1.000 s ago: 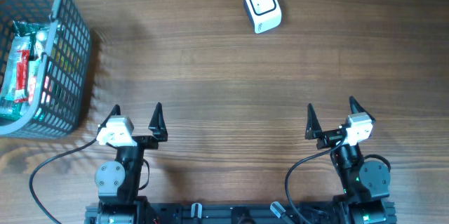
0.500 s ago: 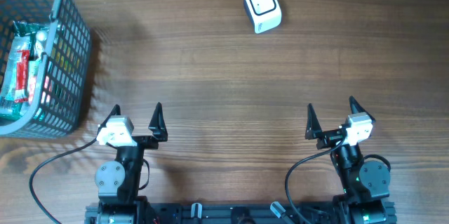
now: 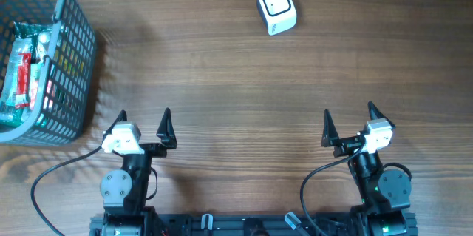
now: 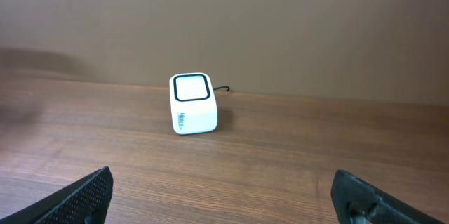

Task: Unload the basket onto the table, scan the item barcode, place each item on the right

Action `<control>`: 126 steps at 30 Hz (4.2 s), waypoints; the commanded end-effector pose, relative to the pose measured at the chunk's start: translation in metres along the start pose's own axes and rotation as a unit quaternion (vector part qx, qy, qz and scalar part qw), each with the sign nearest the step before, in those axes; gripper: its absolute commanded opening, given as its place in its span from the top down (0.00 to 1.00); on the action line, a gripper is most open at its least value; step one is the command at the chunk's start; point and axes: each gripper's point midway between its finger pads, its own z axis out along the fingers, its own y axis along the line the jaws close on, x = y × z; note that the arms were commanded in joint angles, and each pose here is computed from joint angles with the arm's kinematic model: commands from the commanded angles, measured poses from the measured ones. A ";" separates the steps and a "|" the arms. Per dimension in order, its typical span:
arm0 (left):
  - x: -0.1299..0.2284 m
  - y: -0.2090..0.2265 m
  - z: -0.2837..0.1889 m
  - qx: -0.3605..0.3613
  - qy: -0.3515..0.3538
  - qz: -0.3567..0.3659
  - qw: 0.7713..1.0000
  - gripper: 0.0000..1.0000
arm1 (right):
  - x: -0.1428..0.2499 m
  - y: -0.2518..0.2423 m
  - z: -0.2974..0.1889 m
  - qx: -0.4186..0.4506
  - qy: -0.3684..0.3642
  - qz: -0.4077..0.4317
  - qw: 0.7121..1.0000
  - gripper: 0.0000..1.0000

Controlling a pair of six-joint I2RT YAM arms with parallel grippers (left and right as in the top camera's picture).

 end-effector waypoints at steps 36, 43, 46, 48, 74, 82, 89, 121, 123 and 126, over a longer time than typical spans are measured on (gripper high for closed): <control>0.002 -0.002 0.000 0.009 0.005 0.009 1.000 0.00 | 0.000 -0.002 0.000 0.004 0.000 0.002 1.000 0.00; 0.002 -0.002 0.000 0.009 0.005 0.009 1.000 0.00 | 0.000 -0.002 0.000 0.004 0.000 0.001 1.000 0.00; 0.002 -0.002 0.000 0.009 0.005 0.009 1.000 0.00 | 0.000 -0.002 0.000 0.004 0.000 0.001 1.000 0.00; 0.003 -0.002 0.000 0.009 0.006 0.009 1.000 0.00 | 0.000 -0.002 0.000 0.004 0.000 0.002 1.000 0.00; 0.005 -0.002 0.000 0.008 0.011 0.009 1.000 0.00 | 0.000 -0.002 0.000 0.004 0.000 0.001 1.000 0.00; 0.005 -0.002 0.001 0.008 0.011 0.009 1.000 0.00 | 0.000 -0.002 0.000 0.004 0.000 0.001 1.000 0.00; 0.005 -0.002 0.000 0.008 0.011 0.009 1.000 0.00 | 0.000 -0.002 0.000 0.004 0.000 0.001 1.000 0.00; 0.005 -0.002 0.001 0.008 0.011 0.009 1.000 0.00 | 0.000 -0.002 0.000 0.004 0.000 0.001 1.000 0.00; 0.005 -0.002 0.000 0.008 0.011 0.009 1.000 0.00 | 0.000 -0.002 0.000 0.004 0.000 0.001 1.000 0.00; 0.005 -0.002 0.000 0.008 0.011 0.009 1.000 0.00 | 0.000 -0.002 0.000 0.004 0.000 0.001 1.000 0.00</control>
